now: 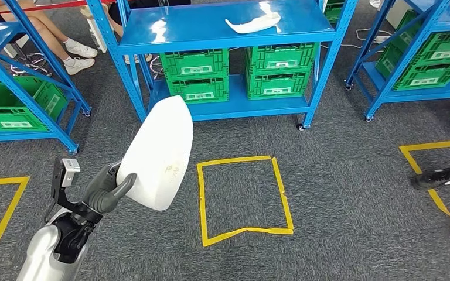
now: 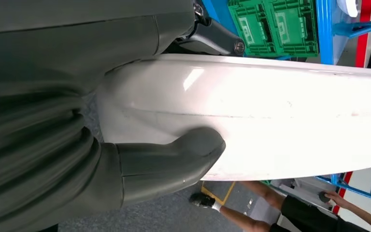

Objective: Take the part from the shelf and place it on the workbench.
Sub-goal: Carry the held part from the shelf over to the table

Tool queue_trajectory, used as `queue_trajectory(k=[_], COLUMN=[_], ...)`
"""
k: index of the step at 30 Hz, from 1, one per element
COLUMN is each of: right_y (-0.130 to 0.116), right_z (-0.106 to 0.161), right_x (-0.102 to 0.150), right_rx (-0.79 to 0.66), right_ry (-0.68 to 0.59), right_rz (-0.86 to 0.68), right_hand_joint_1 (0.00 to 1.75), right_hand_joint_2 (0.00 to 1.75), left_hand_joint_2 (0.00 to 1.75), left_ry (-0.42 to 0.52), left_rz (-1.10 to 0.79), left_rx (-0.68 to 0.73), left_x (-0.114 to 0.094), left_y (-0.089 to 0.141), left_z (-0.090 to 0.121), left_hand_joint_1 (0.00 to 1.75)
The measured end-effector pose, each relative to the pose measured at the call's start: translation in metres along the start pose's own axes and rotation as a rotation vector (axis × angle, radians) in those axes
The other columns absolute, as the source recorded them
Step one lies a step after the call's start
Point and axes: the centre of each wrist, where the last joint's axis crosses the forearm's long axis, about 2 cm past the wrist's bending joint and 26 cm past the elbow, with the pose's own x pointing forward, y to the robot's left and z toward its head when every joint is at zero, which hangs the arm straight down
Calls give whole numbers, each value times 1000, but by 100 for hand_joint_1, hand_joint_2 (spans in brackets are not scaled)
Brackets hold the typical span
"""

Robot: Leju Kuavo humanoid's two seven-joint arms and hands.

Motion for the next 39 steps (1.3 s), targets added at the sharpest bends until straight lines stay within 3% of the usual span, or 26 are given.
queue_trajectory(k=[20,39], right_y=[2,7], right_z=[-1,-2], right_x=[-1,-1], right_rx=[-38,-25], right_ry=[16,11], right_rz=[129,128], right_hand_joint_1=[0,0], right_hand_joint_2=[0,0], left_hand_joint_2=[175,175], left_ry=[-60,-78], left_rz=[13,11], left_rx=[22,37], left_x=[11,13], left_y=[4,7], left_z=[11,16], left_hand_joint_1=[175,175])
